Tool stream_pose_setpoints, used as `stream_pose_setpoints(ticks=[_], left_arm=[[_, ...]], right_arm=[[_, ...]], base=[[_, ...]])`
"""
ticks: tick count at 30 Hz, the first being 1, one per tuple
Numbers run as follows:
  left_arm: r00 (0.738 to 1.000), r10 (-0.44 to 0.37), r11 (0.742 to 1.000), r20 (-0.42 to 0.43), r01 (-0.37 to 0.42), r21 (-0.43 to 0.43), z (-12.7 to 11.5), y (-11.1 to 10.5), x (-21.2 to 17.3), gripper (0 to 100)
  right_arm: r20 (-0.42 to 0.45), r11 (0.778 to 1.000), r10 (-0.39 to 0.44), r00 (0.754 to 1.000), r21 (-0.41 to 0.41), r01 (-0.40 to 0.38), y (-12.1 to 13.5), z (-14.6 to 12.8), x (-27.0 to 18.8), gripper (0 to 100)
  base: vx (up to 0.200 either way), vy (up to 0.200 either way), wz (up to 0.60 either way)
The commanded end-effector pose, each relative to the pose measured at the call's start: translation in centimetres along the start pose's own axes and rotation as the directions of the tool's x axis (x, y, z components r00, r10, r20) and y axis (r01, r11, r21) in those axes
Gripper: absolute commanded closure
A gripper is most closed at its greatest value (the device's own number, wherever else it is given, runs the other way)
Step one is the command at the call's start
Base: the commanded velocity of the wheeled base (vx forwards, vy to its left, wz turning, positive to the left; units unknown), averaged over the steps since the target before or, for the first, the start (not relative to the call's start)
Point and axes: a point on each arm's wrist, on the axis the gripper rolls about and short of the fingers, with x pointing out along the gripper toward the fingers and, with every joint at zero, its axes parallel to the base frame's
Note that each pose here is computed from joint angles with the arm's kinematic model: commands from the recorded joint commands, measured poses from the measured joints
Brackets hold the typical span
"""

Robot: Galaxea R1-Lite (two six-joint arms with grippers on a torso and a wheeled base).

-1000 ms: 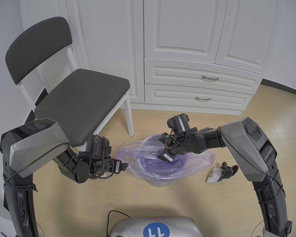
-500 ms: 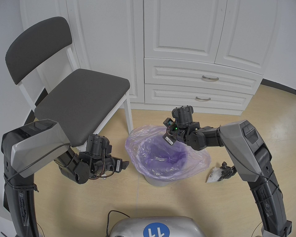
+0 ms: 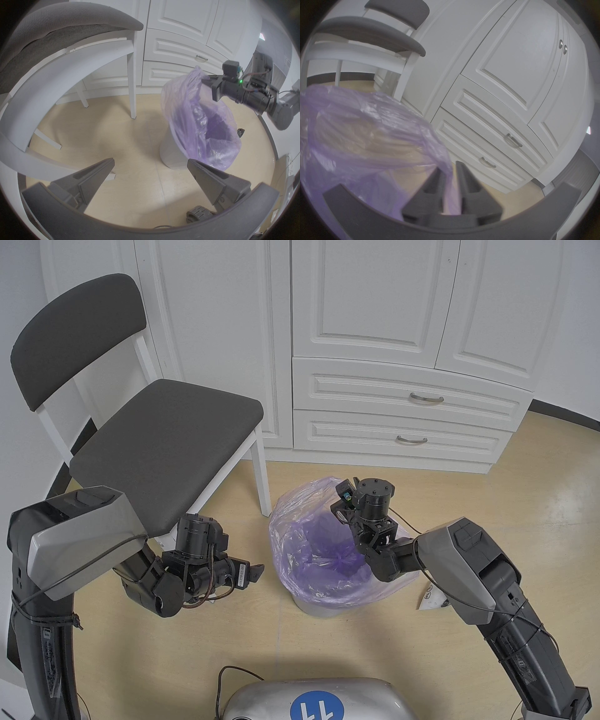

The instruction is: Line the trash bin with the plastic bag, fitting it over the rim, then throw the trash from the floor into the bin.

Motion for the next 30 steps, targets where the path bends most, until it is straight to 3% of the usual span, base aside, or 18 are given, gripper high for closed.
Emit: stream_pose_setpoints(ticks=[1,2,4,6,7,9,11,12,13,15,18,19,21,25,30], left_arm=[[1.0,-0.006,1.0,0.009,0.006,-0.002,-0.2,-0.1,0.1,0],[1.0,-0.008,1.0,0.023,0.008,-0.002,-0.4,-0.1,0.1,0],[0.999,-0.013,1.0,0.052,0.014,-0.002,-0.4,-0.2,0.0,0],[0.997,-0.023,1.0,0.076,0.022,0.003,-0.6,-0.6,0.2,0],[0.997,-0.024,1.0,0.079,0.024,0.004,-0.6,-0.7,0.2,0],[0.994,-0.031,1.0,0.1,0.031,0.005,-0.6,-0.9,0.3,0],[0.992,-0.042,0.999,0.118,0.042,0.004,-0.3,-1.3,0.4,0],[0.992,-0.042,0.999,0.118,0.042,0.004,-0.3,-1.3,0.4,0],[0.989,-0.05,0.999,0.139,0.05,0.006,0.2,-1.6,0.8,0],[0.984,-0.061,0.998,0.165,0.059,0.014,0.9,-2.4,1.4,0],[0.979,-0.064,0.998,0.192,0.062,0.016,1.8,-2.7,2.2,0],[0.979,-0.064,0.998,0.192,0.062,0.016,1.8,-2.7,2.2,0],[0.977,-0.066,0.998,0.203,0.064,0.017,2.4,-3.0,3.5,0],[0.983,-0.059,0.998,0.175,0.057,0.017,3.5,-3.4,5.8,0],[0.985,0.008,1.0,0.174,-0.009,0.007,4.2,-3.2,7.7,0]], right_arm=[[-0.001,1.0,-0.001,1.0,-0.008,0.001,0.3,-0.2,-0.1,0],[0.037,1.0,-0.016,0.999,0.012,0.015,-1.3,2.3,-0.2,0],[0.001,0.999,0.034,0.999,-0.019,-0.034,-3.6,4.5,-1.5,0],[-0.095,0.985,0.158,0.983,-0.057,-0.164,-6.7,6.9,-3.8,0],[-0.115,0.98,0.183,0.976,-0.055,-0.19,-7.3,7.4,-4.2,0],[-0.205,0.954,0.301,0.932,0.059,-0.295,-10.1,9.6,-6.0,0],[-0.247,0.918,0.381,0.891,0.21,-0.335,-11.1,10.4,-6.7,0],[-0.247,0.918,0.381,0.891,0.21,-0.335,-11.1,10.4,-6.7,0],[-0.297,0.887,0.424,0.856,0.326,-0.326,-11.6,10.3,-7.0,0],[-0.376,0.864,0.438,0.816,0.426,-0.268,-12.0,9.1,-7.1,0],[-0.434,0.833,0.452,0.779,0.518,-0.194,-11.7,7.6,-7.4,0],[-0.434,0.833,0.452,0.779,0.518,-0.194,-11.7,7.6,-7.4,0],[-0.47,0.816,0.457,0.755,0.559,-0.146,-11.5,6.3,-7.6,0],[-0.534,0.827,0.443,0.72,0.554,-0.098,-11.5,3.3,-7.3,0],[-0.542,0.824,0.416,0.73,0.564,-0.05,-11.6,0.0,-5.6,0]], base=[[0.0,0.0,0.0],[0.0,0.0,0.0],[0.0,0.0,0.0],[0.0,0.0,0.0],[0.0,0.0,0.0],[0.0,0.0,0.0],[0.0,0.0,0.0],[0.0,0.0,0.0],[0.0,0.0,0.0],[0.0,0.0,0.0],[0.0,0.0,0.0],[0.0,0.0,0.0],[0.0,0.0,0.0],[0.0,0.0,0.0],[0.0,0.0,0.0]])
